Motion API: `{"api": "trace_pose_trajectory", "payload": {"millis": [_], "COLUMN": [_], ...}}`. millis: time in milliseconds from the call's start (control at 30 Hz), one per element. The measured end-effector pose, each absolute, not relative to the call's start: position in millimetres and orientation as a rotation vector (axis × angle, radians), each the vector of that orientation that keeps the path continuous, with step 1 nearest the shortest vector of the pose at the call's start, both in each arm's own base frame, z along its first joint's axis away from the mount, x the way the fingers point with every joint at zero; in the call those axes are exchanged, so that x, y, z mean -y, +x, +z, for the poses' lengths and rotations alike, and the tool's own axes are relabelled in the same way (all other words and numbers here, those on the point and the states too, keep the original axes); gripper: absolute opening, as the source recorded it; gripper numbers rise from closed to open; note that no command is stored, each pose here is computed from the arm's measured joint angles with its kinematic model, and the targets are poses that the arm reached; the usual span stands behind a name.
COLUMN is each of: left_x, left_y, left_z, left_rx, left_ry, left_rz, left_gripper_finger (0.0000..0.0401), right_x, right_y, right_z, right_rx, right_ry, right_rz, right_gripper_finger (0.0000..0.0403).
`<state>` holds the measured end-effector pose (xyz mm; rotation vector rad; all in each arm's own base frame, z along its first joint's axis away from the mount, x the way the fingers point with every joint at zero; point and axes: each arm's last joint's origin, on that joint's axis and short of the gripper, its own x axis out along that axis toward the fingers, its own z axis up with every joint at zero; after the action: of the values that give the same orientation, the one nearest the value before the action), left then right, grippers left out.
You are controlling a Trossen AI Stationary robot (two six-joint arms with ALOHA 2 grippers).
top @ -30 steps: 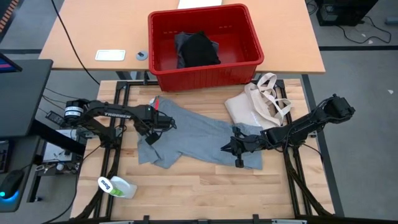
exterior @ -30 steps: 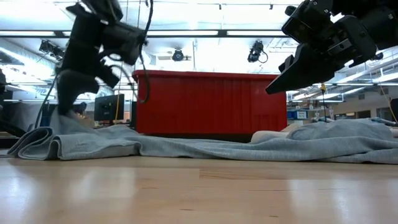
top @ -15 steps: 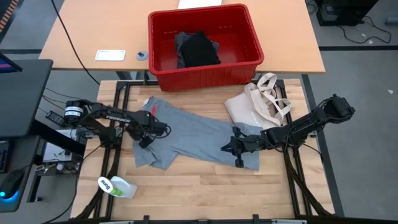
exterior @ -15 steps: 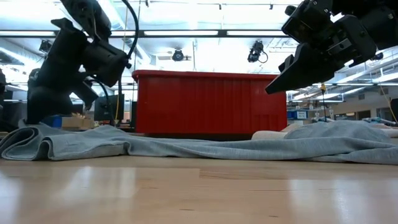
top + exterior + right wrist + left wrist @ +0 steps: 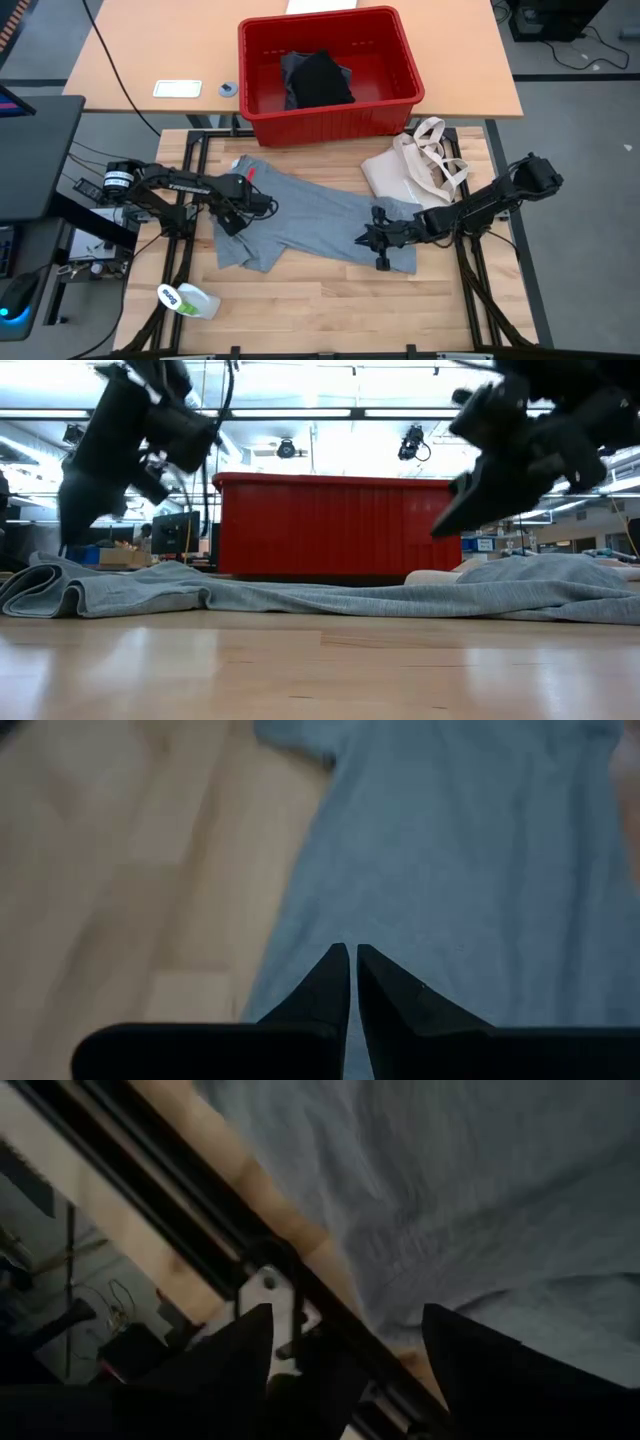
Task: Fold Laundry from Bin
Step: Fold the gray shirt
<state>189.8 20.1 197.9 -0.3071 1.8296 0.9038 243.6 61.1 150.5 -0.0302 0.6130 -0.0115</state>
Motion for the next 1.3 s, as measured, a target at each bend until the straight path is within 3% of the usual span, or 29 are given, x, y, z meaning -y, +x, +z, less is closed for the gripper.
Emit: {"api": "trace_pose_trajectory", "payload": {"millis": [200,367,467,767,1000,1300], "left_x": [-6.7,48.9,85.1,143.5,149.6,137.3], "left_y": [218.7,245.0,243.4,211.8,225.6,244.4], "left_z": [235.8,244.1,244.7,233.1,199.5,162.3], "left_rx": [-1.626,-1.432,-1.400,-1.485,-1.576,-1.664], "left_ry": [-0.246,-0.388,-0.502,-0.524,-0.420,-0.395], "left_rz": [0.833,0.487,0.402,0.500,0.585,0.765], "left_gripper_finger": [0.0267,0.0267,0.0267,0.0227,0.0189,0.0185], "right_x": [-52.5,-48.5,-48.5,-49.1,-48.4,-41.0], "right_y": [249.3,250.9,251.0,251.2,253.6,257.2], "right_z": [124.8,115.7,115.6,115.8,118.2,120.8], "right_rx": [-0.721,-0.762,-0.764,-0.763,-0.730,-0.697], "right_ry": [-0.050,-0.040,-0.026,0.026,0.005,-0.038], "right_rz": [-0.054,-0.048,-0.041,-0.042,-0.032,-0.035], "right_gripper_finger": [0.0034,0.0034,0.0034,0.0034,0.0034,0.0034]}}
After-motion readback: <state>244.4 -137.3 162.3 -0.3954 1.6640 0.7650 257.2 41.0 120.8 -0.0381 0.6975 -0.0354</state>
